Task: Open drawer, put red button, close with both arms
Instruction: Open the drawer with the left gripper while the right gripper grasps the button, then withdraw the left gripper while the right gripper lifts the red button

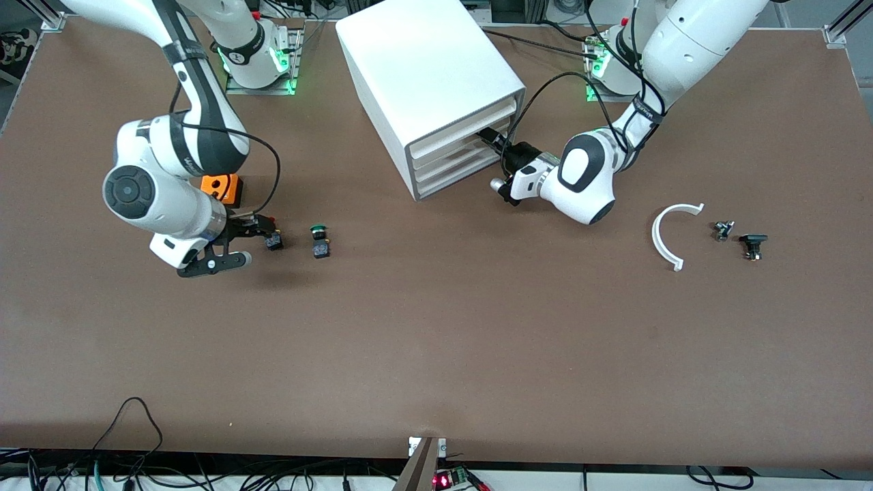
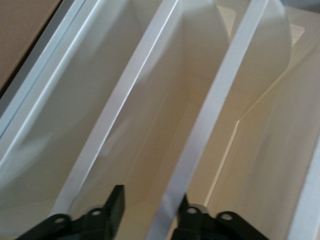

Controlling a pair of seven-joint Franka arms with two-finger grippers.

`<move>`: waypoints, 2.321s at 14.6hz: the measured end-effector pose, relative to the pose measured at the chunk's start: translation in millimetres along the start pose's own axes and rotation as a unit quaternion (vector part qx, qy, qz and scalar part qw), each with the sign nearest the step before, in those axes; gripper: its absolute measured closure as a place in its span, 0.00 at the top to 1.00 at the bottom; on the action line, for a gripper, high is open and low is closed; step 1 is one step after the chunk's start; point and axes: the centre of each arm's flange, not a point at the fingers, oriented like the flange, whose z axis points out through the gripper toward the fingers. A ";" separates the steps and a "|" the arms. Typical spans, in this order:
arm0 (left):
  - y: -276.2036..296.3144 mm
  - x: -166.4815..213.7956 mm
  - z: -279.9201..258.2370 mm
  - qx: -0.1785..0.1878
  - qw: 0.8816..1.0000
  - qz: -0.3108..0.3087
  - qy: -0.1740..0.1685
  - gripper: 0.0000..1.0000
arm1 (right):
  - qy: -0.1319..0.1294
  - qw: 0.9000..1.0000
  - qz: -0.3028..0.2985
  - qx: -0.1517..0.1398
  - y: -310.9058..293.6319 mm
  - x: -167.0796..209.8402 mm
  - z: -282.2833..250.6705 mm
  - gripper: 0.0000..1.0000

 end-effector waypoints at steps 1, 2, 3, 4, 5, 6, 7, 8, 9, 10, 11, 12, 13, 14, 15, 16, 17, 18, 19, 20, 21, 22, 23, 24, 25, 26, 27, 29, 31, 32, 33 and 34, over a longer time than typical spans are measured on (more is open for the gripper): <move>3.4 -0.3 -1.6 -0.001 1.000 0.015 0.002 0.33 | 0.001 1.000 -0.005 0.000 0.6 -2.9 13.3 1.00; 6.4 -0.6 -3.4 -0.001 0.999 0.032 0.004 0.25 | -0.001 1.000 -0.007 -0.001 1.2 -6.8 27.2 1.00; 8.8 -0.6 -6.1 -0.002 0.999 0.044 0.008 0.17 | -0.002 1.000 -0.007 -0.001 1.7 -11.2 41.0 1.00; 9.4 -0.6 -11.3 -0.004 0.999 0.052 0.014 0.13 | -0.001 1.000 -0.007 -0.002 2.3 -16.0 54.3 1.00; 7.6 -1.0 -20.6 -0.005 0.998 0.056 0.023 0.12 | 0.004 1.000 -0.009 -0.003 3.0 -20.8 67.3 1.00; 3.7 -1.7 -33.3 -0.007 0.998 0.055 0.035 0.12 | 0.009 1.000 -0.013 -0.003 3.6 -24.9 78.3 1.00; -1.7 -2.9 -49.7 -0.008 0.997 0.053 0.051 0.12 | 0.011 1.000 -0.015 -0.004 4.0 -28.0 87.9 1.00; -6.7 -3.8 -67.9 -0.009 0.996 0.052 0.068 0.12 | 0.010 1.000 -0.016 -0.004 4.4 -30.2 96.3 1.00; -10.6 -4.2 -86.4 -0.010 0.995 0.051 0.085 0.12 | 0.008 1.000 -0.017 -0.004 4.8 -31.1 102.9 1.00; -13.3 -3.9 -104.5 -0.009 0.993 0.051 0.102 0.12 | 0.006 1.000 -0.017 -0.004 5.1 -31.1 108.1 1.00; -14.9 -3.6 -121.5 -0.006 0.992 0.051 0.117 0.12 | 0.003 1.000 -0.017 -0.004 5.5 -31.2 113.2 1.00; -15.9 -3.7 -136.2 -0.004 0.990 0.051 0.131 0.12 | 0.000 1.000 -0.016 -0.004 5.7 -31.4 117.7 1.00; -16.1 -3.7 -148.8 -0.001 0.988 0.052 0.142 0.12 | -0.002 1.000 -0.016 -0.004 5.8 -31.6 121.4 1.00; -16.3 -3.9 -160.7 0.002 0.987 0.053 0.153 0.12 | -0.004 1.000 -0.016 -0.004 6.0 -31.7 123.8 1.00; -16.3 -4.1 -170.4 0.003 0.985 0.055 0.161 0.11 | -0.005 1.000 -0.016 -0.004 6.0 -31.8 125.1 1.00; -15.9 -4.6 -177.8 0.004 0.984 0.056 0.168 0.11 | -0.005 1.000 -0.016 -0.004 6.2 -31.9 125.7 1.00; -15.5 -5.2 -185.4 0.008 0.983 0.057 0.177 0.15 | -0.005 1.000 -0.016 -0.004 6.7 -31.9 125.8 0.98; -13.8 -6.3 -192.4 0.011 0.981 0.058 0.184 0.23 | -0.005 1.000 -0.015 -0.004 7.2 -31.9 125.8 0.96; -11.5 -7.9 -198.5 0.014 0.980 0.060 0.191 0.34 | -0.005 1.000 -0.015 -0.004 7.6 -31.9 125.9 0.88; -8.5 -9.5 -205.4 0.018 0.978 0.062 0.200 0.43 | -0.005 1.000 -0.015 -0.004 8.0 -32.0 125.9 0.78; -4.9 -11.3 -214.6 0.029 0.974 0.065 0.214 0.52 | -0.005 1.000 -0.014 -0.004 8.3 -32.0 126.0 0.64; -0.5 -13.6 -225.3 0.046 0.970 0.069 0.229 0.60 | -0.006 1.000 -0.014 -0.004 8.5 -32.0 126.3 0.58; 5.6 -17.6 -236.9 0.071 0.965 0.076 0.240 0.69 | -0.006 1.000 -0.014 -0.004 8.5 -32.1 127.0 0.58; 12.9 -23.1 -250.2 0.098 0.959 0.082 0.253 0.78 | -0.007 1.000 -0.014 -0.004 8.6 -32.3 128.0 0.55; 21.2 -31.1 -268.6 0.125 0.949 0.087 0.275 0.89 | -0.008 1.000 -0.014 -0.004 8.7 -32.4 129.1 0.55; 29.4 -42.6 -290.7 0.147 0.938 0.090 0.301 0.98 | -0.009 1.000 -0.014 -0.004 8.8 -32.6 130.0 0.50; 37.7 -57.4 -312.9 0.162 0.927 0.093 0.325 1.00 | -0.010 1.000 -0.014 -0.004 9.0 -32.7 131.3 0.50; 52.3 -85.3 -344.9 0.181 0.912 0.096 0.356 1.00 | -0.012 1.000 -0.014 -0.004 9.1 -32.8 133.6 0.45; 63.3 -108.9 -365.3 0.218 0.900 0.102 0.363 1.00 | -0.011 1.000 -0.013 -0.004 9.5 -32.6 133.4 0.42; 70.4 -121.8 -375.0 0.255 0.893 0.107 0.355 1.00 | -0.010 1.000 -0.013 -0.004 9.8 -31.7 132.4 0.41; 81.6 -136.3 -386.2 0.297 0.883 0.112 0.345 1.00 | -0.007 1.000 -0.013 -0.004 9.8 -29.5 130.3 0.41; 97.6 -151.3 -397.5 0.336 0.873 0.112 0.336 1.00 | 0.000 1.000 -0.013 -0.004 9.8 -25.9 126.2 0.41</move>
